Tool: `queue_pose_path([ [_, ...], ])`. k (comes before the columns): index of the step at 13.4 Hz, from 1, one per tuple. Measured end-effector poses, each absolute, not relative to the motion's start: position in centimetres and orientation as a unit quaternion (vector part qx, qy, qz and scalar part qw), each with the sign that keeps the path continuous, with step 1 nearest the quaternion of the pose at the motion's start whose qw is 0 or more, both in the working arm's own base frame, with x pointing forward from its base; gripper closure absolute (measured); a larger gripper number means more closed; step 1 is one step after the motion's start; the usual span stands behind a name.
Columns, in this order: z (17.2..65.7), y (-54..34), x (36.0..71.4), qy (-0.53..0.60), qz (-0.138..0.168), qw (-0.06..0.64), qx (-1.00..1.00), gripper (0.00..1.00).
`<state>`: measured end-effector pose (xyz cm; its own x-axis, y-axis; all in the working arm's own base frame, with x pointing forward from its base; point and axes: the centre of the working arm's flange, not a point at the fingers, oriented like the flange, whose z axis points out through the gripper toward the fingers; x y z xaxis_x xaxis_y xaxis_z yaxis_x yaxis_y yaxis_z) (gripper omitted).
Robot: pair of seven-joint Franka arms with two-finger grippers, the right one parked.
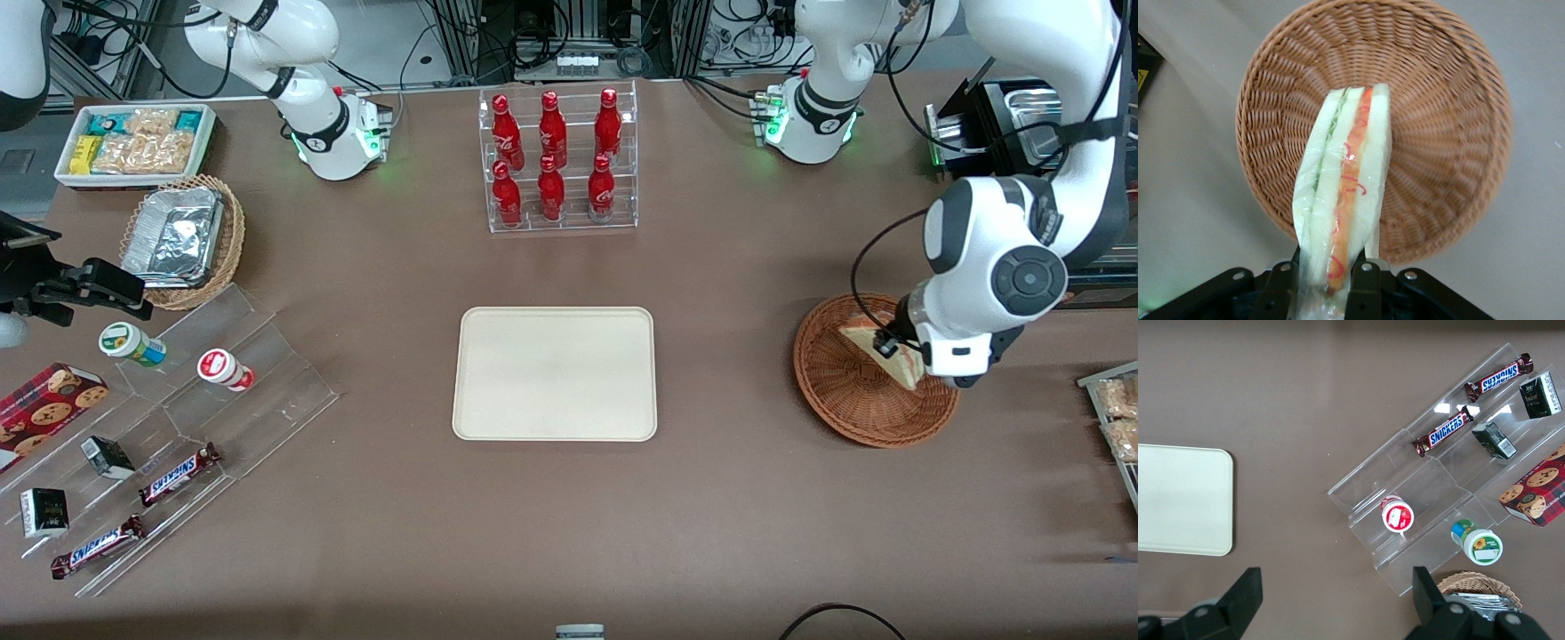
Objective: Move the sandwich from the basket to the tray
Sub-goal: 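Lift the sandwich out of the basket and carry it toward the tray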
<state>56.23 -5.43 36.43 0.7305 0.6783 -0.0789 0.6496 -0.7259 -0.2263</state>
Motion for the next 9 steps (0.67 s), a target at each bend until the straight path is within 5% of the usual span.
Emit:
queue_pose_path([
  [2,39.0,-9.3,56.1,-0.33,0.074,0.094,-0.936,0.81],
  [9,44.8,-25.6,53.5,-0.221,0.042,0.057,-0.973,0.82],
])
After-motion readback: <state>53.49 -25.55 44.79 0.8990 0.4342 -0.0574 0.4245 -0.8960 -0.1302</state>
